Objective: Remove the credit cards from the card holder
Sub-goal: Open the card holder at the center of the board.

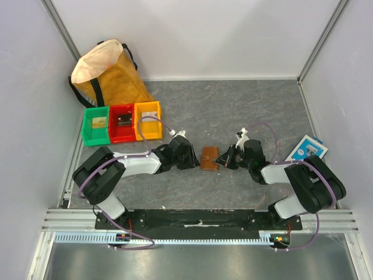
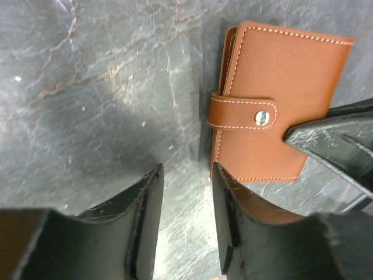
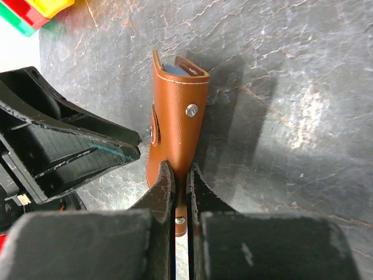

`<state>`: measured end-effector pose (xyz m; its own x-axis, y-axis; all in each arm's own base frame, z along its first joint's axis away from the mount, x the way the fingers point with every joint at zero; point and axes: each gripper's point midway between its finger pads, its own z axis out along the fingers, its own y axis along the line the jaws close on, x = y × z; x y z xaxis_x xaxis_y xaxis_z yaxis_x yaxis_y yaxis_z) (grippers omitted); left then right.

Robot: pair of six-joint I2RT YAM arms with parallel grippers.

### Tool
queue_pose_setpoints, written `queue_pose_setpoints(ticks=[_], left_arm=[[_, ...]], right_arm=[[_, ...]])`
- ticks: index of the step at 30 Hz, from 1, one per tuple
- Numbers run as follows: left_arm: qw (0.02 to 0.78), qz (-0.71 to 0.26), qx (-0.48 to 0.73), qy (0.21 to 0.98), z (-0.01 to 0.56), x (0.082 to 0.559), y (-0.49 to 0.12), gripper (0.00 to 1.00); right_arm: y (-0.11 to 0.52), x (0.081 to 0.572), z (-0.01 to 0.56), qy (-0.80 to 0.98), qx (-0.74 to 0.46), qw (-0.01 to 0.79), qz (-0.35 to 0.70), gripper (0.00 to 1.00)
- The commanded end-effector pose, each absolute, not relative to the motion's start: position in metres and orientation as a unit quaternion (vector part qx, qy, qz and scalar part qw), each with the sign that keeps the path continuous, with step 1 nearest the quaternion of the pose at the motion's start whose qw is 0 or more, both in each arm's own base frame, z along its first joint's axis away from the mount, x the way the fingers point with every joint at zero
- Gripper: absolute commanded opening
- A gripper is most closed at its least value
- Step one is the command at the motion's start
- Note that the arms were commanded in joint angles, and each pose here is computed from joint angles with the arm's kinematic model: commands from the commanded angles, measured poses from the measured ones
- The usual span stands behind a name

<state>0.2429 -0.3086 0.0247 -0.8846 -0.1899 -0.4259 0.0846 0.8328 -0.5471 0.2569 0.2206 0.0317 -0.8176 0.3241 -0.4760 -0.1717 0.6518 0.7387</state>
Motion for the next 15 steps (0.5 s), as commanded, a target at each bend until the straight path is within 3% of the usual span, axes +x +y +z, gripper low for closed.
queue_pose_setpoints(ticks=[1,6,15], left_arm=[[0.264,-0.222,0.003,0.939,0.040,0.233,-0.295,0.53],[0.296,-0.201,0.037,0.933,0.064,0.238,-0.312,0.68],[0.322,-0.172,0.060,0.929,0.068,0.258,-0.337,0.66]], right_arm=[[0.210,0.233,0.010,0.886,0.021,0.275,0.372,0.00],[0.209,0.235,0.015,0.892,0.008,0.295,0.343,0.00],[0.204,0.236,0.021,0.900,-0.006,0.321,0.295,0.00]])
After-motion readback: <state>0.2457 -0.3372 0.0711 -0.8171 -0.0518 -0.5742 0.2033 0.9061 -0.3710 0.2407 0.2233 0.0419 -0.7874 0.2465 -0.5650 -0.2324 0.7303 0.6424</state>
